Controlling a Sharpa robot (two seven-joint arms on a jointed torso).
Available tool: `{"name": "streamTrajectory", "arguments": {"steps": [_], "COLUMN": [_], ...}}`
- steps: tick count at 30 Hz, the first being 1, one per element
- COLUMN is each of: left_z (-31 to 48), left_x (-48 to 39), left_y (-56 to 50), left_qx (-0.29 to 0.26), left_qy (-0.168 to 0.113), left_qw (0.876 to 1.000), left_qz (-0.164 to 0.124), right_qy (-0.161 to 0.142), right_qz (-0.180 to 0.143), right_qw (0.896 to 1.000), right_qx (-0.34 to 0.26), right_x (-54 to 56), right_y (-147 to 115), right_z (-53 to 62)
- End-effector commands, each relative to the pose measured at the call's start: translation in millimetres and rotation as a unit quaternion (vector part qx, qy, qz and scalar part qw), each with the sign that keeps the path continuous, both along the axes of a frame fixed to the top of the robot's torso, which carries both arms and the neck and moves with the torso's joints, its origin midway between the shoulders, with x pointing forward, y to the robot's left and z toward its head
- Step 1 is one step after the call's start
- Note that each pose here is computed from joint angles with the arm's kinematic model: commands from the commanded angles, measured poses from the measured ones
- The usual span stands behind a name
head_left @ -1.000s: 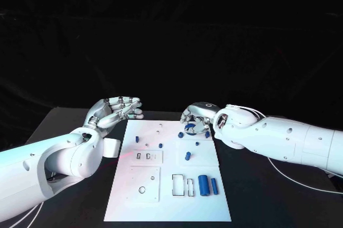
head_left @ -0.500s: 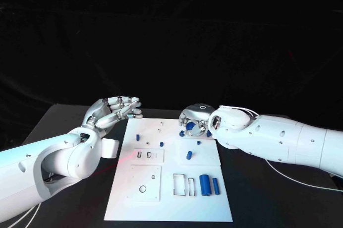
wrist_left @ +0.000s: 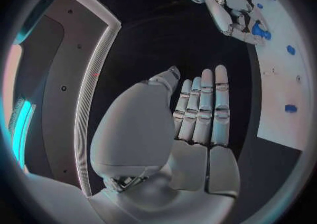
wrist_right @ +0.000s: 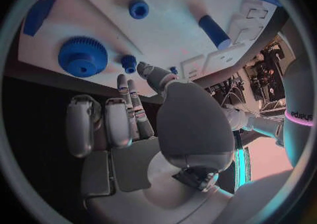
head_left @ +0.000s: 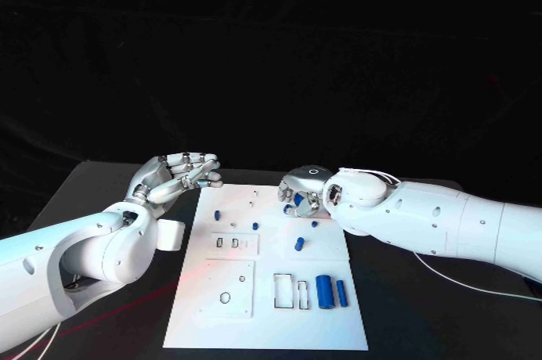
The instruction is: Assemble the parts on the task board
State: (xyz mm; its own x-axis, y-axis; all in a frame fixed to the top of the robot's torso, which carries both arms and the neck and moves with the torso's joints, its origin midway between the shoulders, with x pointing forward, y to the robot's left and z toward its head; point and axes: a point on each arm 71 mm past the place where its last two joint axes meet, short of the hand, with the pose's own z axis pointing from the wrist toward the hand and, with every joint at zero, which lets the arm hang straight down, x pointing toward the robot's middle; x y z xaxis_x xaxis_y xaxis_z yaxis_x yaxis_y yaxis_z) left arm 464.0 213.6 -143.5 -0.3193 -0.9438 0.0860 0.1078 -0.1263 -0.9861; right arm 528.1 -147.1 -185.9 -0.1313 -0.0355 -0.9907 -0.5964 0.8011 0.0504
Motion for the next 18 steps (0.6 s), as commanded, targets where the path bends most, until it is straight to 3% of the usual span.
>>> {"name": "streamTrajectory", "arguments": {"steps": [1, 18], "left_z": [2.6, 3.7], "left_x": [-0.5, 1.4], "left_y": [-2.8, -1.2], "left_qx": [-0.003, -0.002], "left_qy": [-0.004, -0.004], "left_qw": [1.000, 1.000], "left_qz": [-0.011, -0.009], "right_qy": [0.004, 0.010], "right_qz": [0.002, -0.002], "right_qw": [1.000, 1.000], "right_qx": [-0.015, -0.025], "right_x": [-0.2, 1.0], "right_y": [0.4, -2.5], "right_z": [-2.8, -5.3]}}
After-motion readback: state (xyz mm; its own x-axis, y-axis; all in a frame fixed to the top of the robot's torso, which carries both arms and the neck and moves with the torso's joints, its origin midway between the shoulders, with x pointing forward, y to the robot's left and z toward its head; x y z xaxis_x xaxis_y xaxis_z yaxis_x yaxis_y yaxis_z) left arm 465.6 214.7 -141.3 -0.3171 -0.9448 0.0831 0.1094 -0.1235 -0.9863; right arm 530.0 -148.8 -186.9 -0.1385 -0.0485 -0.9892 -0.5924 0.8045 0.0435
